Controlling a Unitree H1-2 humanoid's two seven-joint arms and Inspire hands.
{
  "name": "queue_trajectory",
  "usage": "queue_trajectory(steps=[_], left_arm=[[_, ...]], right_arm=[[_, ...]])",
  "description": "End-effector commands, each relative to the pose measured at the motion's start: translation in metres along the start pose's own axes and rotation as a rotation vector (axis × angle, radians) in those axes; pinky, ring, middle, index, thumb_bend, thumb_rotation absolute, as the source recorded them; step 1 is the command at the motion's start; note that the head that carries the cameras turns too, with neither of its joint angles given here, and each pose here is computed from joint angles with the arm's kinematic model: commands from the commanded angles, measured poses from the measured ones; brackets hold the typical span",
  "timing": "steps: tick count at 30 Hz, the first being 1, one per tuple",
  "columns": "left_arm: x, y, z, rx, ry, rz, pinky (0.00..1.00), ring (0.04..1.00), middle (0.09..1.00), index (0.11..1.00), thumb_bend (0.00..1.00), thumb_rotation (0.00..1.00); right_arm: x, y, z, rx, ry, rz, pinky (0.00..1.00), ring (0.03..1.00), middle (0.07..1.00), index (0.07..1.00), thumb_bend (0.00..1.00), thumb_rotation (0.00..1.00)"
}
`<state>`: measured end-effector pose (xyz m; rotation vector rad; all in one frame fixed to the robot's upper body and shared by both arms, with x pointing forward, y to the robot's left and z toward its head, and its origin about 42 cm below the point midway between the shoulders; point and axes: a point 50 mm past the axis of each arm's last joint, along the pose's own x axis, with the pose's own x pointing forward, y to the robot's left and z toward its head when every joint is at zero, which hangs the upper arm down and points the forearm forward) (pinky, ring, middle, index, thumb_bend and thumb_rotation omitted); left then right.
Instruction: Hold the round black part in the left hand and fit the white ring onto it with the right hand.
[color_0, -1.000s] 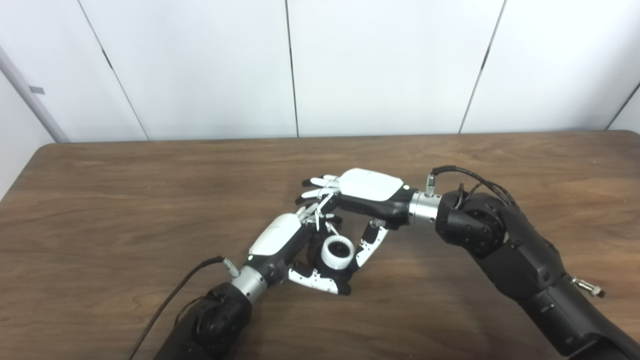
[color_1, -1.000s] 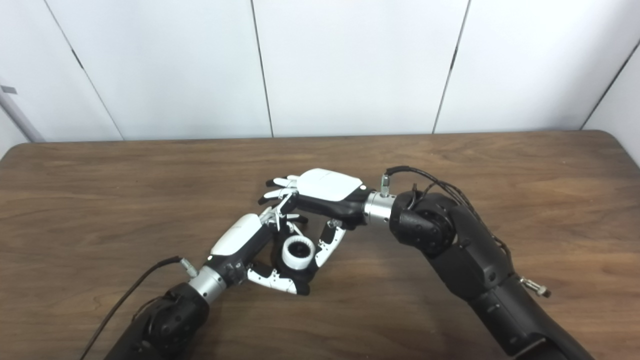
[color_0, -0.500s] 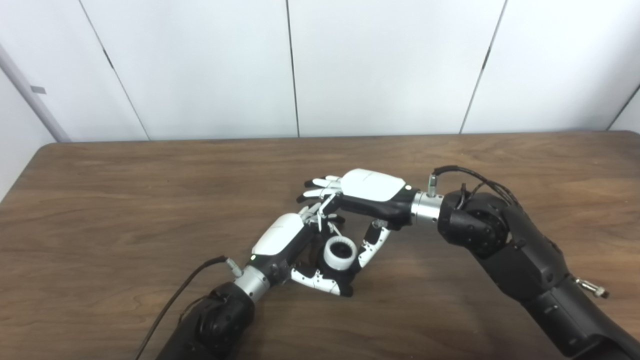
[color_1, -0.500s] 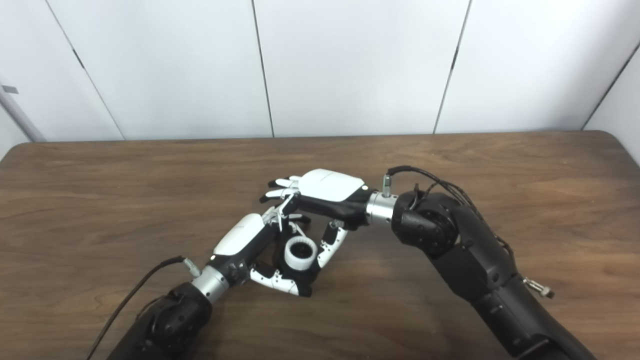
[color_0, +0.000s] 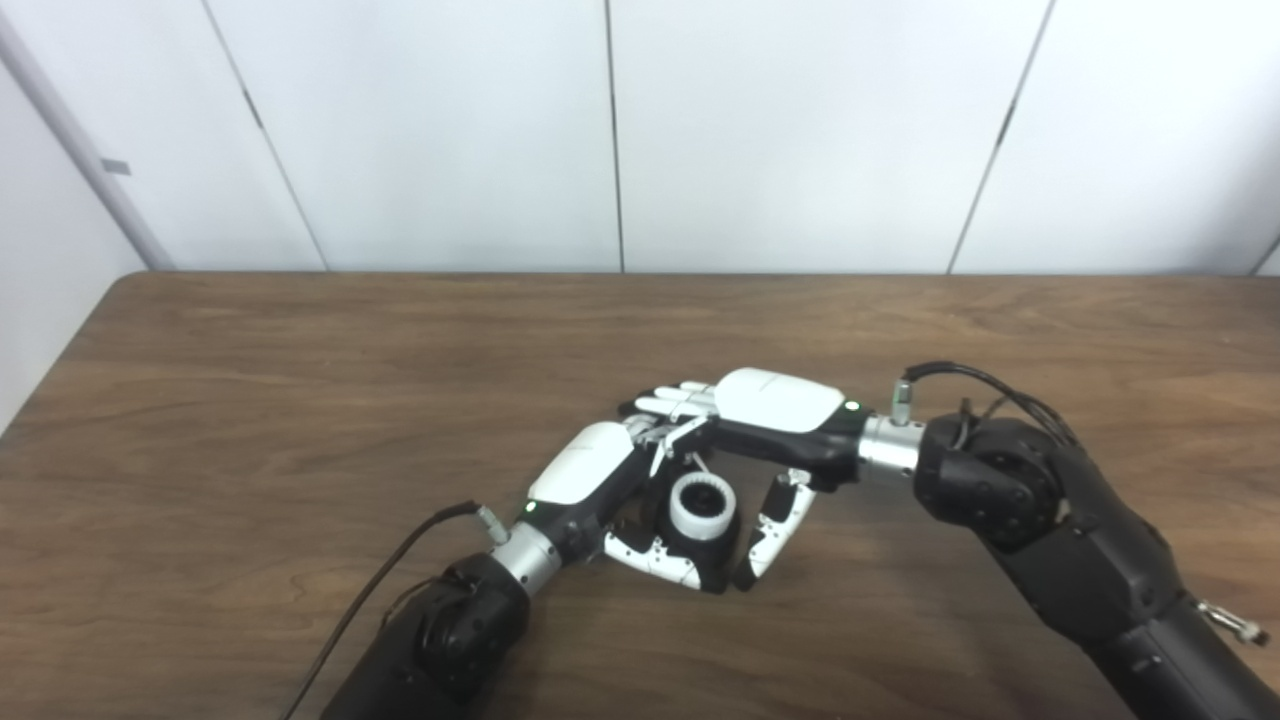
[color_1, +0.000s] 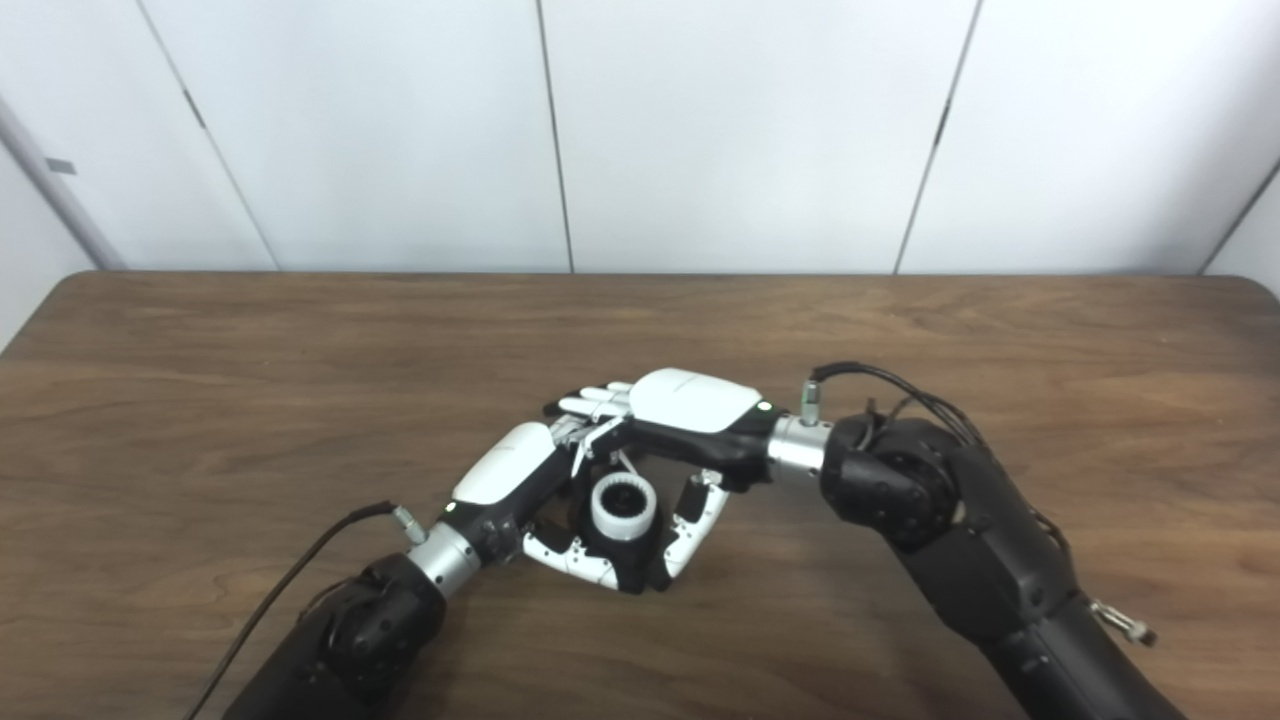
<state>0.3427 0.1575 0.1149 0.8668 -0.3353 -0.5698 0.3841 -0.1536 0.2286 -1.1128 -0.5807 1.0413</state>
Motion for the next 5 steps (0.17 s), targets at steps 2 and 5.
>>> queue_trajectory(steps=[2,5], left_arm=[[0.0035,-0.0086,-0.0041,0.014,0.032,-0.04,1.0,1.0,0.856,0.478,0.53,0.06],[0.0042,-0.0099,-0.0063,0.015,0.04,-0.046,1.0,1.0,0.86,0.479,0.53,0.06]], right_arm=[[-0.0039,-0.0231,0.0099,-0.043,-0.06,-0.045,1.0,1.0,1.0,0.919,1.0,0.27],[-0.0055,-0.0203,0.0131,-0.04,-0.072,-0.052,1.0,1.0,1.0,0.977,1.0,0.27]])
